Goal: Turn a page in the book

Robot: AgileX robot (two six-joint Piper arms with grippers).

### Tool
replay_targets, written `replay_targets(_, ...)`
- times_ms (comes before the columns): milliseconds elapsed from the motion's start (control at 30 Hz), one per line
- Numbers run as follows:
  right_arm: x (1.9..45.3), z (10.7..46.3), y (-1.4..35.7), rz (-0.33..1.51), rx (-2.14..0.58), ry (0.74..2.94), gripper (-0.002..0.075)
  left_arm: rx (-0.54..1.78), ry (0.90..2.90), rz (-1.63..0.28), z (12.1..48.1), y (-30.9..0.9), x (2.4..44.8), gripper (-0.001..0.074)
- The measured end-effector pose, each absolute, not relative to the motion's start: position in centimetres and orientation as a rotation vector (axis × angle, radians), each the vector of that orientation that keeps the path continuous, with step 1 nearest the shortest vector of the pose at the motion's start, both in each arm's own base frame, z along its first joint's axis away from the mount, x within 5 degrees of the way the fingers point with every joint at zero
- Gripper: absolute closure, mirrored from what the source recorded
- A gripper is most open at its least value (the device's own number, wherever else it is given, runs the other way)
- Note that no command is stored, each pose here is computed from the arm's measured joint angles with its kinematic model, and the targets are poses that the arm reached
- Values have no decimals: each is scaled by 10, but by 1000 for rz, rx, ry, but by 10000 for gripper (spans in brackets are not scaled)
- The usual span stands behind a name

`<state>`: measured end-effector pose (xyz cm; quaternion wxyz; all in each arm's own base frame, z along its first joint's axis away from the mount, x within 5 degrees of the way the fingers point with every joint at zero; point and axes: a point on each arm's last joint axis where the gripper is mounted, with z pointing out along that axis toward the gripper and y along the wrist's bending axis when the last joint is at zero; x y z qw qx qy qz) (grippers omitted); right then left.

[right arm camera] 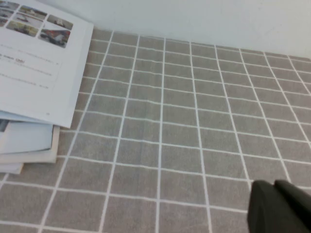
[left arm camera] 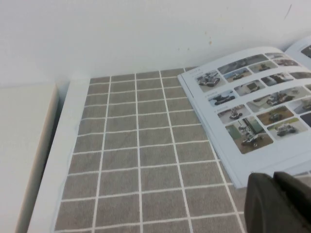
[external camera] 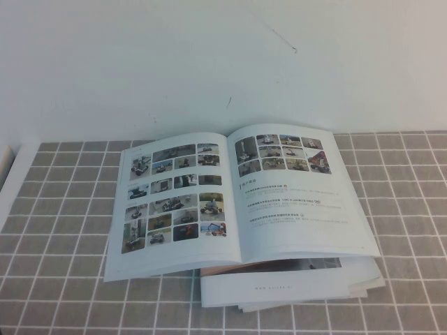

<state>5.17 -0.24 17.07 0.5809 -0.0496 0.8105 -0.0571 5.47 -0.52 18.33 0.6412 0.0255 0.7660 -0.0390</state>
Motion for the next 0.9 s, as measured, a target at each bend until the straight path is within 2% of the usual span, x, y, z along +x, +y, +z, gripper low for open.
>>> replay_targets(433, 57, 194, -2, -146, -109, 1612, 729, 50, 1535, -94, 202, -5, 56, 738)
replay_targets(633, 57, 199, -1, -147, -107, 1559, 729, 67, 1512, -75, 204, -5, 56, 738)
replay_targets(900, 57, 201, -1, 39, 70, 1532, 729, 87, 1513, -54, 204, -5, 56, 738)
